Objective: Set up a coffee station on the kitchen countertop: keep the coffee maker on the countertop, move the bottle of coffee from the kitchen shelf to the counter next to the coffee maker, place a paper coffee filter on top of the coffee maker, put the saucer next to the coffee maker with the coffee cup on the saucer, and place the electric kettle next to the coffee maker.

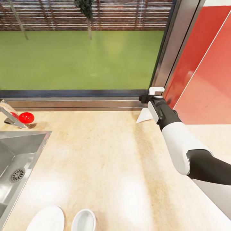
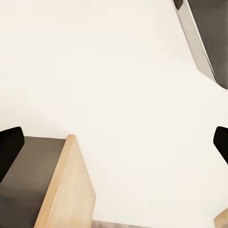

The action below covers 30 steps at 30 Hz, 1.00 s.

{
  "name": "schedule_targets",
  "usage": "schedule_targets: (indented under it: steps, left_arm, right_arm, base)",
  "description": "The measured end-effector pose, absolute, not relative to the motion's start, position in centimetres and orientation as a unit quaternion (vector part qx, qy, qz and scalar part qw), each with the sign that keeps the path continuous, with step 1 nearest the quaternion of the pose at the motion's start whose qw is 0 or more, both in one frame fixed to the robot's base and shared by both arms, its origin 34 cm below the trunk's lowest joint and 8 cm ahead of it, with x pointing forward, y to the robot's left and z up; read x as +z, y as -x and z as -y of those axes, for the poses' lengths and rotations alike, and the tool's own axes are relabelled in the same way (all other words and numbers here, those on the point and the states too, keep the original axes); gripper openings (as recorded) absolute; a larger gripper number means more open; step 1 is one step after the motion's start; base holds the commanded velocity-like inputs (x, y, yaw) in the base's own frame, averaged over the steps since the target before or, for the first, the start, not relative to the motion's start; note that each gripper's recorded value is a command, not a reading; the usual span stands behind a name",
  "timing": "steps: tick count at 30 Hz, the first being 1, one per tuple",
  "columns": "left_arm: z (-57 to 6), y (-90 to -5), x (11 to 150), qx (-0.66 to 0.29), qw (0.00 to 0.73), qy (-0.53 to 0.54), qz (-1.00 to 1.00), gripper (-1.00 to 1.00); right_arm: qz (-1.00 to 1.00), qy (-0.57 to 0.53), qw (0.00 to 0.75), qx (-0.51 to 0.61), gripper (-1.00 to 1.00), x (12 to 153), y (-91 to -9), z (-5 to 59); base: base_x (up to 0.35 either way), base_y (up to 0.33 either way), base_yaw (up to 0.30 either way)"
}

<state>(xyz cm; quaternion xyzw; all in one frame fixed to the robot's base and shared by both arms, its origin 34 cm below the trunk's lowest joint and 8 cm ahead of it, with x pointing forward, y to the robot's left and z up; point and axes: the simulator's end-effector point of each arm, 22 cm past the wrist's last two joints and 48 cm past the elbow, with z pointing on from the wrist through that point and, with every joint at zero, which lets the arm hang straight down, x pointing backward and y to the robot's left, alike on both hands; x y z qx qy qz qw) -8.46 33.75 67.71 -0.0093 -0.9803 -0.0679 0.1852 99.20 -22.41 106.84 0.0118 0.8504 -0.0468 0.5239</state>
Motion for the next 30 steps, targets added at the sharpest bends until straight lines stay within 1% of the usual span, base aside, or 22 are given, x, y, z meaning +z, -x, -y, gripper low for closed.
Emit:
schedule_targets:
  steps: [23,30]
  left_arm:
    - [-33.8,9.0,68.0,-0.068,0.192,0.010,0.979,1.00]
    - [-33.4,9.0,68.0,-0.065,0.190,0.011,0.980,1.00]
  right_arm:
    - [-0.855,-0.011,0.515,-0.049,1.00,105.4,-99.2,22.6]
    - [-0.852,-0.010,0.522,-0.041,1.00,106.2,-99.3,21.0]
  base:
    - [0.000,0.000,0.000]
    - [0.000,0.000,0.000]
